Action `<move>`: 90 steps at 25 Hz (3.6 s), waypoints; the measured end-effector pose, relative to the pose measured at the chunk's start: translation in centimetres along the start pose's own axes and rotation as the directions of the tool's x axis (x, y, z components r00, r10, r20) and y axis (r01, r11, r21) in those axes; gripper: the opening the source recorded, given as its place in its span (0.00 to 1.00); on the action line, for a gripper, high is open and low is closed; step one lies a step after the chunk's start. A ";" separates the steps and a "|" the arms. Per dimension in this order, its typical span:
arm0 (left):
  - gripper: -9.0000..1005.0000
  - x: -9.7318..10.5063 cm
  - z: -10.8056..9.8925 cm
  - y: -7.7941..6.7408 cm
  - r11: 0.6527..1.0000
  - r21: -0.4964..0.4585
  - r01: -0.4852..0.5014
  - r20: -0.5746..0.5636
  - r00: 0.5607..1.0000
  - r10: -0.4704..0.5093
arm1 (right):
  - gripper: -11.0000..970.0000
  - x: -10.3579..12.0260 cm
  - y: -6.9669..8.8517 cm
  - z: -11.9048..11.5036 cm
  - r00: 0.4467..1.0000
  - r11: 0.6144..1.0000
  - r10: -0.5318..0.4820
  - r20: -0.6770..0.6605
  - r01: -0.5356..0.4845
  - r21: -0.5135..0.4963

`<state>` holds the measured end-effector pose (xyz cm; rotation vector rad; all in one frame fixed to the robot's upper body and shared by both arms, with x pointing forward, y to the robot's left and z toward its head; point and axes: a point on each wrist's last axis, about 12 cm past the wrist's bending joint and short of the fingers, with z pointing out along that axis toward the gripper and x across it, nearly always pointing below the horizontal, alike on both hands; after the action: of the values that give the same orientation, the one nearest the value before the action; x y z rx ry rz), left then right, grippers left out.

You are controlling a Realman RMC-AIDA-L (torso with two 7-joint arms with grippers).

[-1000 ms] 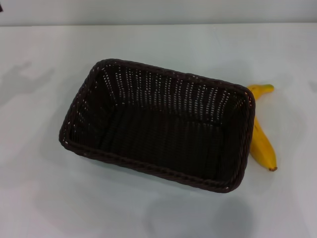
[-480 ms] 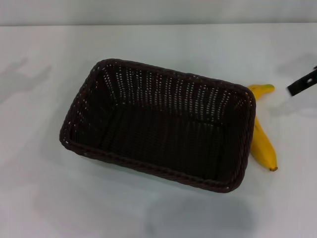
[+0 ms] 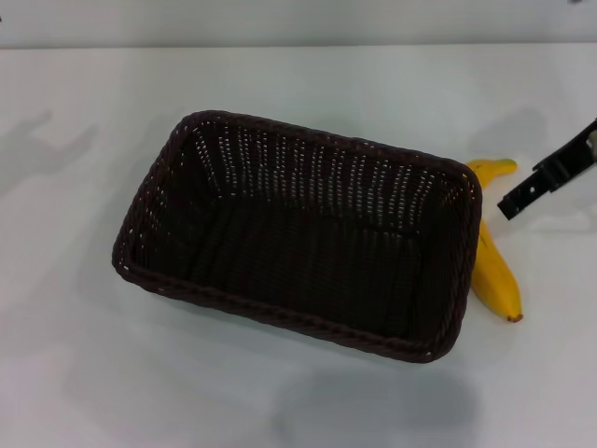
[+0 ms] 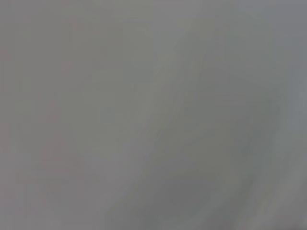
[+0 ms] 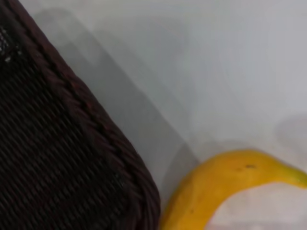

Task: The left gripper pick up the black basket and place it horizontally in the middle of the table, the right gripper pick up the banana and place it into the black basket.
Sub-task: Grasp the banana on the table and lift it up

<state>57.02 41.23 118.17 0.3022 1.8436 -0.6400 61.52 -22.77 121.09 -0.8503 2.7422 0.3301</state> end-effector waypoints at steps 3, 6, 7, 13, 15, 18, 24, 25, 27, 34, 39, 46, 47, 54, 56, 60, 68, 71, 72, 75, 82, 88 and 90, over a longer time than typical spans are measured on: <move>0.88 0.3 -0.2 0.1 1.000 -0.005 0.002 -0.004 1.000 -0.002 | 0.85 -0.2 0.7 0.6 1.000 1.000 -0.015 -0.026 0.015 0.000; 0.88 0.6 -0.5 0.2 1.000 -0.012 0.004 -0.009 1.000 -0.004 | 0.85 -0.5 1.3 1.1 0.999 0.999 -0.031 -0.037 0.030 -0.010; 0.88 0.7 -0.6 0.2 1.000 -0.013 0.003 -0.010 1.000 -0.003 | 0.85 -0.6 1.5 1.4 0.999 0.999 -0.034 -0.039 0.033 -0.015; 0.88 1.0 -0.8 0.3 1.000 -0.012 0.006 -0.015 1.000 -0.006 | 0.85 -1.2 3.2 2.4 0.996 0.997 -0.070 -0.048 0.068 -0.042; 0.88 1.0 -0.9 0.3 1.000 -0.013 0.005 -0.016 1.000 -0.005 | 0.84 -1.5 3.7 2.6 0.996 0.996 -0.079 -0.045 0.076 -0.050; 0.88 0.9 -0.9 0.3 1.000 -0.013 0.003 -0.018 1.000 -0.003 | 0.82 -1.7 4.2 3.1 0.995 0.996 -0.085 -0.051 0.083 -0.038; 0.88 1.0 -0.7 0.2 1.000 -0.003 -0.008 -0.036 0.999 0.008 | 0.79 -2.0 4.2 3.6 0.997 0.998 -0.066 -0.047 0.065 -0.012; 0.88 1.0 -0.7 0.2 1.000 -0.002 -0.010 -0.038 0.999 0.010 | 0.79 -2.0 4.1 3.7 0.997 0.998 -0.062 -0.048 0.062 -0.008; 0.88 1.1 -0.7 0.2 1.000 -0.003 -0.012 -0.042 0.999 0.011 | 0.78 -1.9 3.8 3.8 0.997 0.999 -0.053 -0.055 0.053 0.002; 0.88 1.2 -0.8 0.2 1.000 -0.003 -0.018 -0.047 0.999 0.018 | 0.75 -1.9 3.6 4.8 0.995 0.999 -0.047 -0.090 0.049 0.018; 0.88 1.2 -0.7 0.2 1.000 -0.003 -0.019 -0.048 0.999 0.018 | 0.73 -2.0 3.7 5.0 0.995 0.999 -0.050 -0.091 0.052 0.016; 0.88 1.2 -0.7 0.2 1.000 -0.004 -0.017 -0.048 0.999 0.017 | 0.71 -2.2 4.3 5.9 0.988 0.995 -0.081 -0.130 0.087 0.039; 0.88 1.2 -0.7 0.2 1.000 -0.004 -0.017 -0.048 0.999 0.017 | 0.70 -2.2 4.3 5.9 0.988 0.995 -0.082 -0.132 0.088 0.040; 0.88 1.3 -0.7 0.2 1.000 -0.006 -0.015 -0.045 0.999 0.015 | 0.68 -2.4 4.2 5.8 0.988 0.993 -0.091 -0.126 0.099 0.059; 0.88 1.3 -0.7 0.2 1.000 -0.007 -0.014 -0.044 0.999 0.013 | 0.60 -2.3 4.2 5.9 0.987 0.993 -0.097 -0.127 0.106 0.058; 0.88 1.3 -0.7 0.2 1.000 -0.009 -0.013 -0.043 0.999 0.013 | 0.47 -2.3 3.9 5.8 0.987 0.992 -0.103 -0.124 0.111 0.064; 0.88 1.2 -0.8 0.3 1.000 -0.013 -0.011 -0.040 0.999 0.010 | 0.40 -2.3 1.5 3.5 0.996 0.991 -0.077 -0.040 0.080 0.106; 0.88 1.2 -0.7 0.3 1.000 -0.012 -0.009 -0.039 0.999 0.009 | 0.36 -2.3 0.6 2.2 0.997 0.991 -0.073 0.001 0.072 0.110; 0.88 1.2 -0.7 0.2 1.000 -0.012 -0.008 -0.038 0.999 0.008 | 0.33 -2.2 0.4 1.9 0.997 0.991 -0.073 0.010 0.072 0.110; 0.88 1.3 -0.7 0.2 1.000 -0.011 -0.006 -0.037 0.999 0.005 | 0.25 -2.1 0.3 1.7 0.996 0.991 -0.087 0.005 0.086 0.107; 0.88 1.2 -0.7 0.2 1.000 -0.010 -0.003 -0.033 0.999 0.002 | 0.30 -2.2 1.8 2.1 0.987 0.985 -0.156 -0.034 0.158 0.062; 0.88 1.1 -0.4 0.1 1.000 -0.004 -0.005 -0.032 0.999 0.005 | 0.38 -2.5 1.9 3.2 0.987 0.986 -0.152 -0.049 0.155 0.059; 0.88 1.1 -0.4 0.1 1.000 -0.004 -0.004 -0.032 0.999 0.004 | 0.42 -2.6 1.9 3.7 0.987 0.987 -0.150 -0.062 0.154 0.054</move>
<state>56.34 41.44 117.24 0.3156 1.8741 -0.6320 63.13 -18.85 118.63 -1.0611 2.7031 0.1971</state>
